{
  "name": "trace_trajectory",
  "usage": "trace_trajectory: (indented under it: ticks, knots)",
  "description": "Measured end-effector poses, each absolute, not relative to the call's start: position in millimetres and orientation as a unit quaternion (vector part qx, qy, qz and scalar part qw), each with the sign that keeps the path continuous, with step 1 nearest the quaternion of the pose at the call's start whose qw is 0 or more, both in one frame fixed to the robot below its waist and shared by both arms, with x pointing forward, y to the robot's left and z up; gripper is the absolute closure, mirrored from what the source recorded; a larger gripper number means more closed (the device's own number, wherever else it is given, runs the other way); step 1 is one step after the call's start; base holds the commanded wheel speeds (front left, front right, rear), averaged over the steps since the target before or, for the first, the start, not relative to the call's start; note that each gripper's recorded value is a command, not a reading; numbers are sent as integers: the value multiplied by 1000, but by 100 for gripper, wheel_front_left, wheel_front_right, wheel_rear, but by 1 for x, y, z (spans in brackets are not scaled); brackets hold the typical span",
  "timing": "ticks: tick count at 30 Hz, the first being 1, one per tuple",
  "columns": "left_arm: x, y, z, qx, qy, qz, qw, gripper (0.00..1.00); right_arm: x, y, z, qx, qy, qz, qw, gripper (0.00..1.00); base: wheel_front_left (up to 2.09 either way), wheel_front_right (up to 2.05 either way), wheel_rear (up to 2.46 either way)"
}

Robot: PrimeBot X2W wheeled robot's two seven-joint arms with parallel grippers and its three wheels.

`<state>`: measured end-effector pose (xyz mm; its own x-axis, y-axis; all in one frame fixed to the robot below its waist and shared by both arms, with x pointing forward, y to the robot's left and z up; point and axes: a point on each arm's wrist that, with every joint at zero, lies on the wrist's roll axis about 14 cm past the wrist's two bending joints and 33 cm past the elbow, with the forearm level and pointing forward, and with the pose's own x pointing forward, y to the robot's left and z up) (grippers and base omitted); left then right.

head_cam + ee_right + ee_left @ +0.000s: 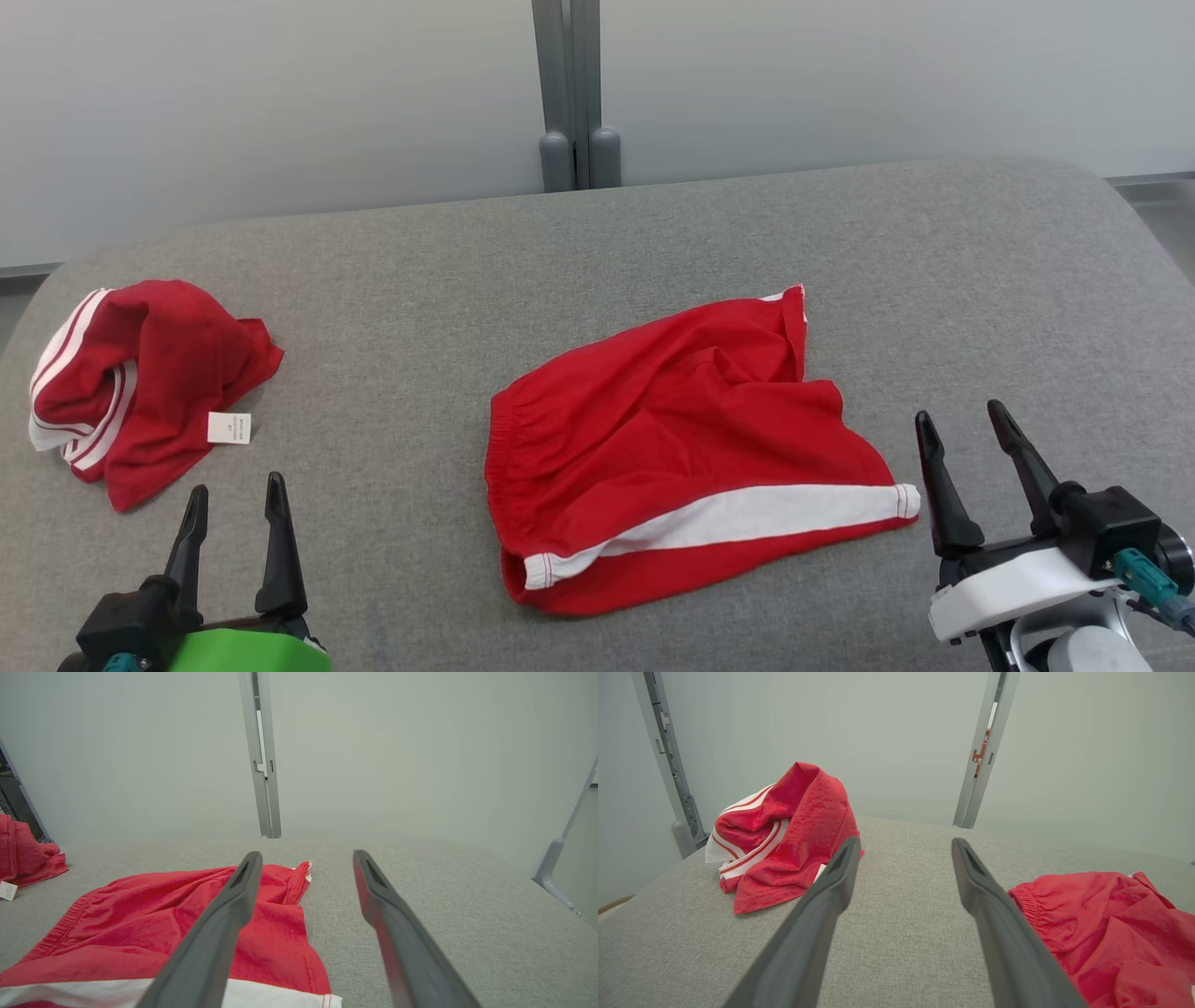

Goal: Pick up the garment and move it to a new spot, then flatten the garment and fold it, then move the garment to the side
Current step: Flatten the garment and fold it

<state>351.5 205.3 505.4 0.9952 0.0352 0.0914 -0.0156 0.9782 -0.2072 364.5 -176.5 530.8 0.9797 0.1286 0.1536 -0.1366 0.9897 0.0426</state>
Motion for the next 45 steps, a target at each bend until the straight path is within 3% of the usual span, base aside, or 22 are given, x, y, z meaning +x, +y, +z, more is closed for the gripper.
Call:
trace_trajectory:
  ticks: [45]
  knots:
    - [344,218,496,-87,-33,26,995,0,360,-149,522,79,-59,104,990,0,0,0,0]
